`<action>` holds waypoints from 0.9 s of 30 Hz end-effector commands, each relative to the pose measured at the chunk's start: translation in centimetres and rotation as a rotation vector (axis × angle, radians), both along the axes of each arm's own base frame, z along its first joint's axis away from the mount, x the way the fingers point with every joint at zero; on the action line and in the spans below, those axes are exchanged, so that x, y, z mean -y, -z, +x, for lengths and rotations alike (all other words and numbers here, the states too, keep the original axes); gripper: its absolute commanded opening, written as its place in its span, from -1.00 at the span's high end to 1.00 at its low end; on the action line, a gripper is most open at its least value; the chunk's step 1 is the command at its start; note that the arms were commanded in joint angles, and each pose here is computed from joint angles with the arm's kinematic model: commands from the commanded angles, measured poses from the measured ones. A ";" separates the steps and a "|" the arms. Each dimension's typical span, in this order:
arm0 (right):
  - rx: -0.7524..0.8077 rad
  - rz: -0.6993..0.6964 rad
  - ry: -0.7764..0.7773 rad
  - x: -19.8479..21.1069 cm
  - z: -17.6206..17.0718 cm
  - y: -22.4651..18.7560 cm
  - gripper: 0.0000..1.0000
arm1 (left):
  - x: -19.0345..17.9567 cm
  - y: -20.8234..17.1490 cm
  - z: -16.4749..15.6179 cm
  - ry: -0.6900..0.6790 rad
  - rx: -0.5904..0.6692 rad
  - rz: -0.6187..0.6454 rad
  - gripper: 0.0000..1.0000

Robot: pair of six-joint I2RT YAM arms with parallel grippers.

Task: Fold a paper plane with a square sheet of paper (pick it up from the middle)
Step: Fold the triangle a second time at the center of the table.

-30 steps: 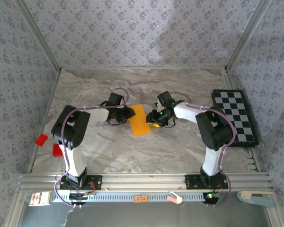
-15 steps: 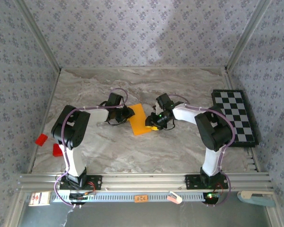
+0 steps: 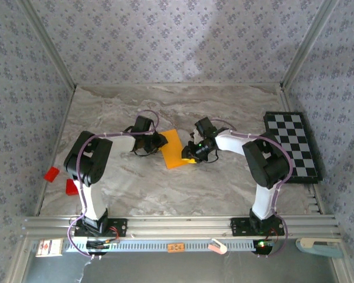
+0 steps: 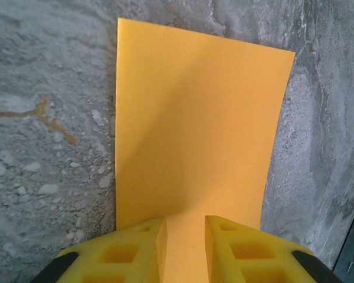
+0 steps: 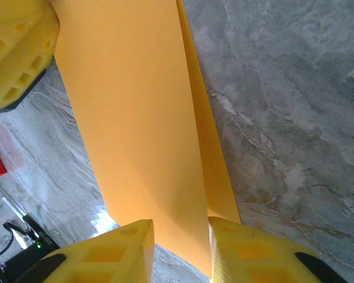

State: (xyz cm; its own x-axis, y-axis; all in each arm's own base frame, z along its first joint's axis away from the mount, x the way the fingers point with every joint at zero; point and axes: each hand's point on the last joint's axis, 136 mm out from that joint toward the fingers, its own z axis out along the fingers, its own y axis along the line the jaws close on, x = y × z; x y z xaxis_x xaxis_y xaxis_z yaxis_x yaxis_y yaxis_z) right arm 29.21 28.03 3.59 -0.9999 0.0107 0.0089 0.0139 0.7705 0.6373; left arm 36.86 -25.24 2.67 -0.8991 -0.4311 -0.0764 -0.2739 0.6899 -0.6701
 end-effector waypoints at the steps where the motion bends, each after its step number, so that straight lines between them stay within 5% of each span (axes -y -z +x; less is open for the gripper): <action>1: 0.001 0.031 0.017 -0.3 -0.1 -1.0 0.48 | -1.4 2.8 -1.2 -0.022 -0.078 0.060 0.50; 19: 0.007 0.031 0.071 0.6 0.8 -1.3 0.87 | -0.7 2.3 -0.7 0.007 -0.055 0.041 0.53; 27: 0.055 -0.009 0.150 2.0 0.9 -1.5 1.00 | 2.9 -6.0 2.2 0.091 0.151 -0.145 0.14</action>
State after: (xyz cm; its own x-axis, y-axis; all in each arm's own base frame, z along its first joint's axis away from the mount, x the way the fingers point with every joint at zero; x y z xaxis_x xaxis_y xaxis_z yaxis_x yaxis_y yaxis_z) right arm 29.98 26.98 4.47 -0.9941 0.1059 -0.0222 0.0664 0.7593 0.6473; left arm 37.25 -26.27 3.83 -0.9156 -0.3947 -0.0762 -0.2257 0.6615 -0.7152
